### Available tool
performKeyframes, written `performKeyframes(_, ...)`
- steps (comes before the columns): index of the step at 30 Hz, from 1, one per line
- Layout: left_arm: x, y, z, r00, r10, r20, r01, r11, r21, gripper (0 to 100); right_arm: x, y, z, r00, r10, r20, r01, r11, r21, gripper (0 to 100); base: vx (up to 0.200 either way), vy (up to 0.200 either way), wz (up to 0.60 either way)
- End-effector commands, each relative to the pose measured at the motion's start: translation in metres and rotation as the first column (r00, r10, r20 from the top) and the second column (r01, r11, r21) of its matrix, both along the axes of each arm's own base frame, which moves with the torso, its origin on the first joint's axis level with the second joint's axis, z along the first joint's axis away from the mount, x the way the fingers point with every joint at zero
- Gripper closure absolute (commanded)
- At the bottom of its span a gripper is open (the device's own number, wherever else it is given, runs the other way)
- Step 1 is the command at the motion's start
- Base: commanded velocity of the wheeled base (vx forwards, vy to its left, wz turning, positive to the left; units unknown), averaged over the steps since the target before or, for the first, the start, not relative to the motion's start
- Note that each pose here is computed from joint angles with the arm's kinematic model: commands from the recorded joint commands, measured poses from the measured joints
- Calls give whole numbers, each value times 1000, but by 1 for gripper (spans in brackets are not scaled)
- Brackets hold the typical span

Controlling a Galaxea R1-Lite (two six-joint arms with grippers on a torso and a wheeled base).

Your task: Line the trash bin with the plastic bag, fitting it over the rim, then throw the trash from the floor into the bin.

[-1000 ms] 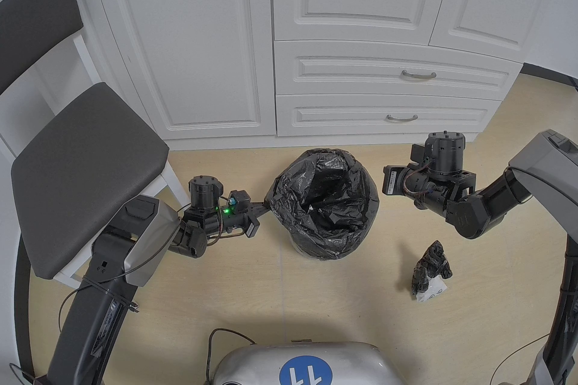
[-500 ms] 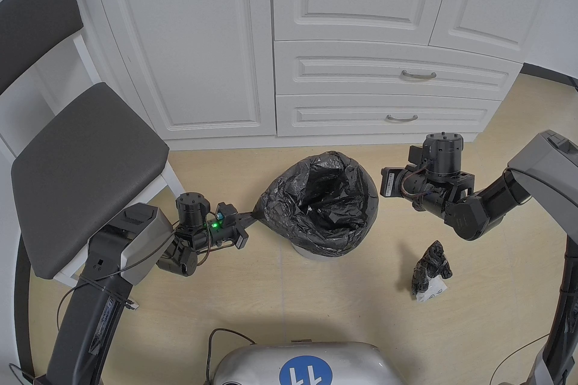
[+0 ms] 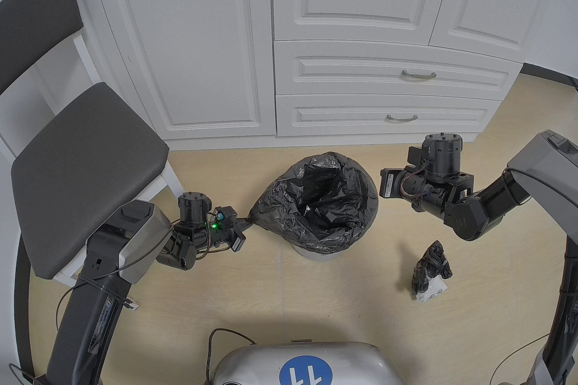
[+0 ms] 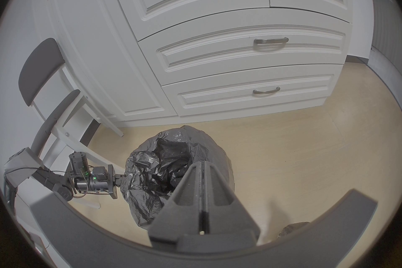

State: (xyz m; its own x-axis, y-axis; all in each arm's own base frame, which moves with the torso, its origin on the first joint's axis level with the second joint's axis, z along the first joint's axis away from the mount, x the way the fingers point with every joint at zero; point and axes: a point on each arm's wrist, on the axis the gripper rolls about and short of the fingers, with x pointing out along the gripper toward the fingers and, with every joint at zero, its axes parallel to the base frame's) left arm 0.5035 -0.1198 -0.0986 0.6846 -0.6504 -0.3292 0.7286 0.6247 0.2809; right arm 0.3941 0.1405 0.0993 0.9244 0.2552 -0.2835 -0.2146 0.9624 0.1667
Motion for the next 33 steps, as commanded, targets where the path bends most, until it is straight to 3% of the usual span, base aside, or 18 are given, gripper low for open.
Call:
performKeyframes(1,1,0,0,1000,-9,9,9,1000,22,100,0,0,-1,1000,1,0,-1,1000,0,100,0,0,0)
performKeyframes(7,11,-6,-3,1000,-5,-17,5,1000,19,100,0,0,-1,1000,1,-4,-1,1000,-2,100,0,0,0)
performKeyframes(10,19,-22,-11,999,12,-34,-11,999,41,100,0,0,-2,1000,1,-4,-1,1000,-2,100,0,0,0)
performKeyframes(15,13,-44,-21,988,10,-153,-7,1000,16,100,1,1,-5,1000,1,-12,-1,1000,-4,100,0,0,0)
performKeyframes(21,5,-58,-25,975,-12,-224,19,999,31,100,3,5,-15,999,10,-32,-10,1000,-11,100,0,0,0)
performKeyframes(31,9,-56,-21,979,15,-203,-25,999,-46,100,2,5,-14,999,11,-30,-12,1000,-12,100,0,0,0)
performKeyframes(32,13,-53,-16,986,17,-164,-32,996,-85,100,2,5,-14,999,11,-31,-11,1000,-11,100,0,0,0)
performKeyframes(33,13,-53,-16,987,19,-161,-33,996,-85,0,2,4,-14,999,10,-30,-10,1000,-12,100,0,0,0)
